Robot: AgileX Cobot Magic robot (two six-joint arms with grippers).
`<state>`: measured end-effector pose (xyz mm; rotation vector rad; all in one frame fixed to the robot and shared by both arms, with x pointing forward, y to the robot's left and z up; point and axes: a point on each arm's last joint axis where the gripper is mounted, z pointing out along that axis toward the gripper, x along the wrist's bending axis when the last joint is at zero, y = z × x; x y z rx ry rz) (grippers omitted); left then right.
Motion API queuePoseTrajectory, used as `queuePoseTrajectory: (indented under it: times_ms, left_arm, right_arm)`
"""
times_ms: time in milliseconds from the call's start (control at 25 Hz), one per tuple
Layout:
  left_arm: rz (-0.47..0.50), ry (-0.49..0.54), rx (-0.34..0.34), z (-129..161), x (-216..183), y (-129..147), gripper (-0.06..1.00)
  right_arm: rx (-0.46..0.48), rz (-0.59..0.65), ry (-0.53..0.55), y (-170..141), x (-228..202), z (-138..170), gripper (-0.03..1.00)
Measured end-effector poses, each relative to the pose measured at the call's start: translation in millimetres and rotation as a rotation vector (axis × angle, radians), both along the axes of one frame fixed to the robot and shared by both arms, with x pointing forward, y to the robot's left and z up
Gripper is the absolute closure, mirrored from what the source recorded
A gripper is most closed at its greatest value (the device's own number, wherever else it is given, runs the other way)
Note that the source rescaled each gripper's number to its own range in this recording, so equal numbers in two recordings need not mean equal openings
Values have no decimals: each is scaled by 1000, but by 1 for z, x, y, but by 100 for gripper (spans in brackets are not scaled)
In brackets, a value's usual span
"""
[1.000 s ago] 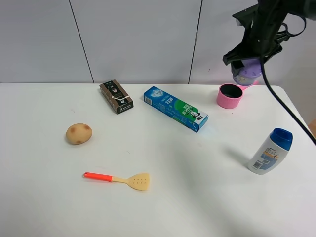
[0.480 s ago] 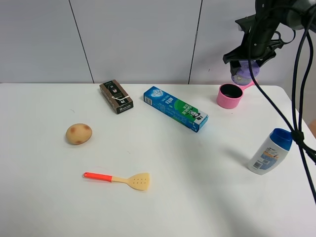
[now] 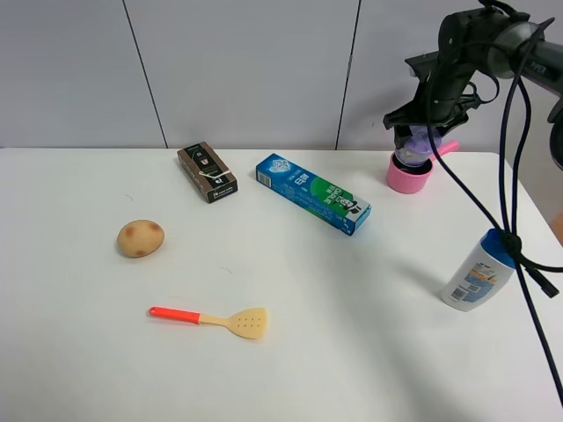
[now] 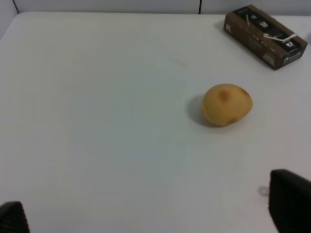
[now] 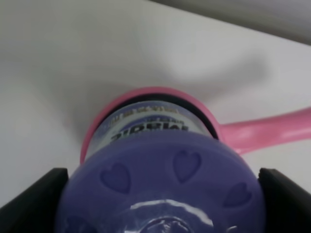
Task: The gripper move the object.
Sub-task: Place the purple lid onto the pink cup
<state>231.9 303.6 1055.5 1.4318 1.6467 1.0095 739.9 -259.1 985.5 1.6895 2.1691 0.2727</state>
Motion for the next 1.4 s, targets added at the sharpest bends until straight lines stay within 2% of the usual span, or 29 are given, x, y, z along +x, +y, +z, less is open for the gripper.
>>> queuePoseTrajectory:
  times_ms: [160,480,1280,1320,1400]
  left_arm:
    - [0,0,0,0,0,0,-6]
    - [0,0,0,0,0,0,-6]
    - [0,0,0,0,0,0,-6]
    - [0,0,0,0,0,0,-6]
    - [0,0,0,0,0,0,-6]
  right_arm:
    - [4,5,-22,1,4,-6,97]
    - [-1,5,20,1,6,-23,97]
    - [-6,3,47,0,4,-25,97]
    - [-9,4,48,0,4,-25,87]
    - [-18,5,46,0,4,-25,45]
